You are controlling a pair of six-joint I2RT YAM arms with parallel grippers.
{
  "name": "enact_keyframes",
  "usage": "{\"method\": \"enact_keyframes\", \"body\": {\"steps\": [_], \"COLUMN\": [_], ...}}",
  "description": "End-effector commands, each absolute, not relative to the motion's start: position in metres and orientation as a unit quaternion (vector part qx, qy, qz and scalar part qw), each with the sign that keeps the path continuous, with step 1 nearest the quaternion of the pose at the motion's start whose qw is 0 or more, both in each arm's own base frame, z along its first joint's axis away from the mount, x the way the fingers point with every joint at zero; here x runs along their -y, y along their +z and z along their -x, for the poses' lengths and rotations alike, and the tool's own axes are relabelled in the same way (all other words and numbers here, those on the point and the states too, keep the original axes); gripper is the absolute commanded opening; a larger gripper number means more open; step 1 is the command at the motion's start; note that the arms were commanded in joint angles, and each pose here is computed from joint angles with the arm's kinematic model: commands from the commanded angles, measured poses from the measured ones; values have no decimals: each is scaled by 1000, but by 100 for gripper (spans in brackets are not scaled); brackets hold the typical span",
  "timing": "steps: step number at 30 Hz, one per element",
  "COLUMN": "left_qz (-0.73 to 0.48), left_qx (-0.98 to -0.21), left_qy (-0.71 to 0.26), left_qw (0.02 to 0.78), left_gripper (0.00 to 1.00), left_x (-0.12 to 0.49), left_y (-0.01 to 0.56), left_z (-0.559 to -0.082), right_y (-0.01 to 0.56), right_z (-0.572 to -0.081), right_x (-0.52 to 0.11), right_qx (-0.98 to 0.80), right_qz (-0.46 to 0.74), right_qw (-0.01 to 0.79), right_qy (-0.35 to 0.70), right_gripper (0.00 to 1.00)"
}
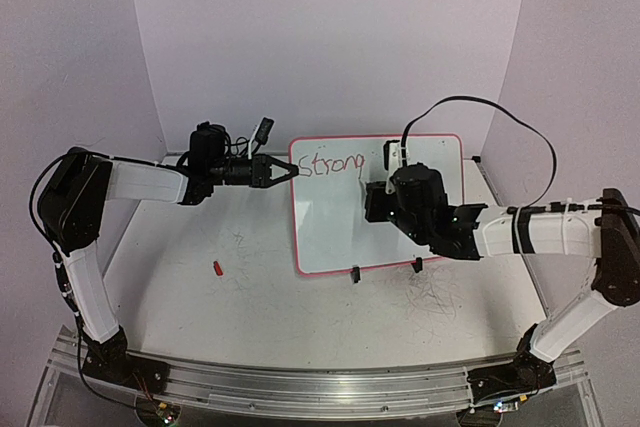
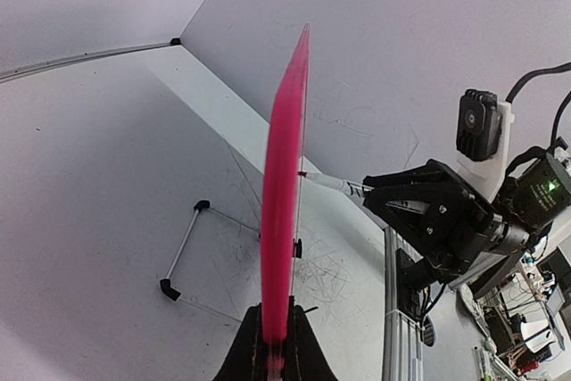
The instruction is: Write a sentence on the whiteboard
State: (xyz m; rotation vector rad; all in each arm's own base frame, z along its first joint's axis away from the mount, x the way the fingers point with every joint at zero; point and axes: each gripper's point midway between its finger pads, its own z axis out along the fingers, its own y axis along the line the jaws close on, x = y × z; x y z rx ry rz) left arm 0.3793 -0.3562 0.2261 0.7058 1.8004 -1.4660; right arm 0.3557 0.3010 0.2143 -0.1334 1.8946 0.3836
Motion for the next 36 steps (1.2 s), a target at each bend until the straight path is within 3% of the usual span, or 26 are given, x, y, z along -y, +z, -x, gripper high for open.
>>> {"method": "enact_keyframes", "body": {"steps": [1, 9, 16, 36], "left_qz": [-305, -305, -306, -305], "left_qx": [-668, -668, -668, -670], "left_qy": [-578, -578, -578, -578], "left_qw": [356, 355, 355, 353], "left_gripper": [0, 0, 0, 0], "left_x": [368, 368, 369, 369], "left_y": [249, 248, 248, 245], "left_z": [-357, -357, -358, -359], "right_y": [213, 233, 265, 260], "right_z": [-348, -353, -357, -384], "right_x": [-303, -323, -299, -288], "right_qx": [-810, -797, -775, -775], "right_qz": [57, 70, 41, 30], "right_qw": [559, 570, 595, 600], "right_qy": [167, 186, 211, 195], "right_gripper": [0, 0, 0, 0]}}
